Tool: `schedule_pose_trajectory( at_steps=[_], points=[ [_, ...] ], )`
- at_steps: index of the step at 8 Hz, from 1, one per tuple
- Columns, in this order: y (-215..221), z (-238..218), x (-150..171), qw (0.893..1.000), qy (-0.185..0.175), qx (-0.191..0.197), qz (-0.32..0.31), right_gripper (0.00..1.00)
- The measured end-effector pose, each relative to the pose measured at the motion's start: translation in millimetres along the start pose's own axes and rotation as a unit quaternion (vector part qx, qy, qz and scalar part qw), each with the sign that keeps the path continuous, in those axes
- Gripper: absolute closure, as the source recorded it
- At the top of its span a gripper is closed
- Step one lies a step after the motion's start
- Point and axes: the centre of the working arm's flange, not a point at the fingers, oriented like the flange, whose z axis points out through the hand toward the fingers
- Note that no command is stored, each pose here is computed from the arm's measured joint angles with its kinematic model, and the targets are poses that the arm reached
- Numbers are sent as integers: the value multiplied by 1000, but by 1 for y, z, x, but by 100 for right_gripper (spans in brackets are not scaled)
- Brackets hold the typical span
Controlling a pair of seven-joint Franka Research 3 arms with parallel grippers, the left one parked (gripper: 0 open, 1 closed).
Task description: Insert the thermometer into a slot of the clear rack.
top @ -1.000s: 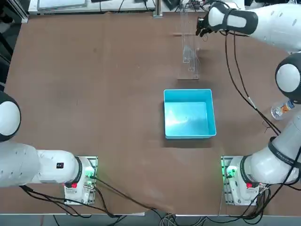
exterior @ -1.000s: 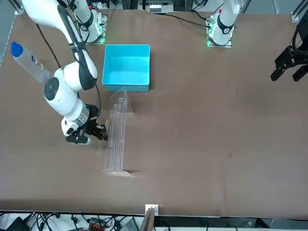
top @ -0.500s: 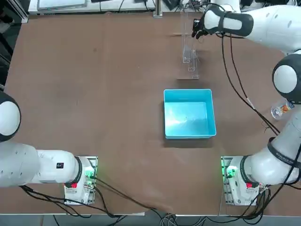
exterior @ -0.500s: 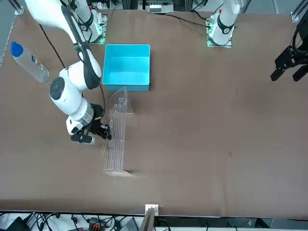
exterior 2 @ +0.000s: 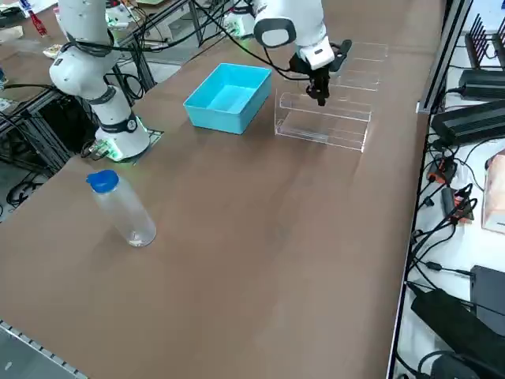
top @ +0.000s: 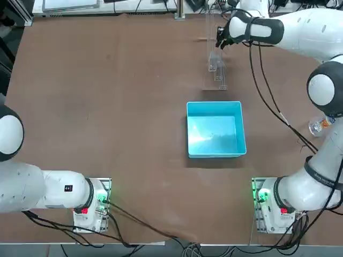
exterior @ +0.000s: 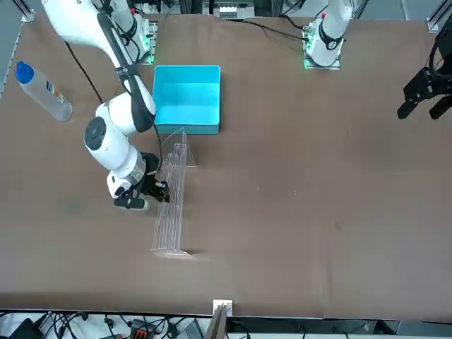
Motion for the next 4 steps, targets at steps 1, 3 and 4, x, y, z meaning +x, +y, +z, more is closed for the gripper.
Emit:
schedule_pose_trajectory(
  at_steps=[1, 3, 4],
  points=[
    [1, 2, 0, 1000, -1, -1, 0, 76],
    [1, 5, -1, 1000, -3, -1, 1, 64],
    [2, 5, -1, 1000, -3, -2, 0, 48]
  ],
)
